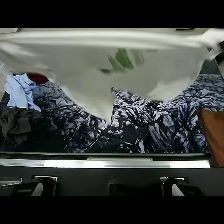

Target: Fold the clothes and pants, and hang the long-sleeved shirts on hangers.

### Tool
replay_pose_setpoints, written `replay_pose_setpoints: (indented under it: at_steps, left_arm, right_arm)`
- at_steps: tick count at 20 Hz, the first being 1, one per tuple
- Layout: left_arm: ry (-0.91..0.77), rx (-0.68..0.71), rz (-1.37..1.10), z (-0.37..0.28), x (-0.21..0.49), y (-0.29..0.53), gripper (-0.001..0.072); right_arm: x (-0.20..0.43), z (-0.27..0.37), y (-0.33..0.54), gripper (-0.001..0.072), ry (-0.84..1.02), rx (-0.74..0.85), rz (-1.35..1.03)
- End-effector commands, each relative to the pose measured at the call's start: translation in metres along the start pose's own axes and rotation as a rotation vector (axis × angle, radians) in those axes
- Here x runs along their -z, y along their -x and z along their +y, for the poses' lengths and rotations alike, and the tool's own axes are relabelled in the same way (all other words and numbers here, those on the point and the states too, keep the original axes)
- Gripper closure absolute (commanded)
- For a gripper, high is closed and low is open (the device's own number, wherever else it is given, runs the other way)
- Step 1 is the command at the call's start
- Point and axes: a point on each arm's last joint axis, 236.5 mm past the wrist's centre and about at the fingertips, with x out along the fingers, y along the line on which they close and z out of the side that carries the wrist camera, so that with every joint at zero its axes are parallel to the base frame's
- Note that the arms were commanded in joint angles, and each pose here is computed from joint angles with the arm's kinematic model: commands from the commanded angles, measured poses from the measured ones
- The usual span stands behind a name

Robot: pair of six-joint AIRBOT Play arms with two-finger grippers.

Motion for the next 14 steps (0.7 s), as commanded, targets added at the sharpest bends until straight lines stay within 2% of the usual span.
replay_pose_setpoints:
  at_steps: [1, 5, 8, 11, 13, 14]
  left_arm:
    - [-0.227, 0.059, -0.258, -0.092, -0.085, 0.063, 0.0689]
    - [-0.301, 0.102, -0.366, -0.131, -0.115, 0.085, 0.0689]
    - [-0.321, 0.064, -0.344, -0.117, -0.113, 0.075, 0.0689]
    - [-0.376, -0.108, -0.048, -0.031, -0.055, 0.03, 0.0689]
    - [-0.268, -0.23, 0.207, 0.061, 0.014, 0.0, 0.0689]
    - [-0.187, -0.284, 0.3, 0.109, 0.05, -0.011, 0.0688]
  right_arm:
    - [-0.061, 0.029, 0.124, 0.0667, 0.053, 0.016, -0.348]
    - [-0.063, 0.04, 0.166, 0.0667, 0.067, 0.012, -0.422]
    - [-0.041, 0.038, 0.147, 0.0667, 0.013, 0.001, -0.307]
    - [0.084, 0.027, 0.066, 0.0668, -0.166, -0.025, 0.29]
    - [0.177, 0.018, 0.007, 0.0668, -0.254, -0.049, 0.647]
    - [0.213, 0.015, -0.029, 0.0668, -0.278, -0.081, 0.717]
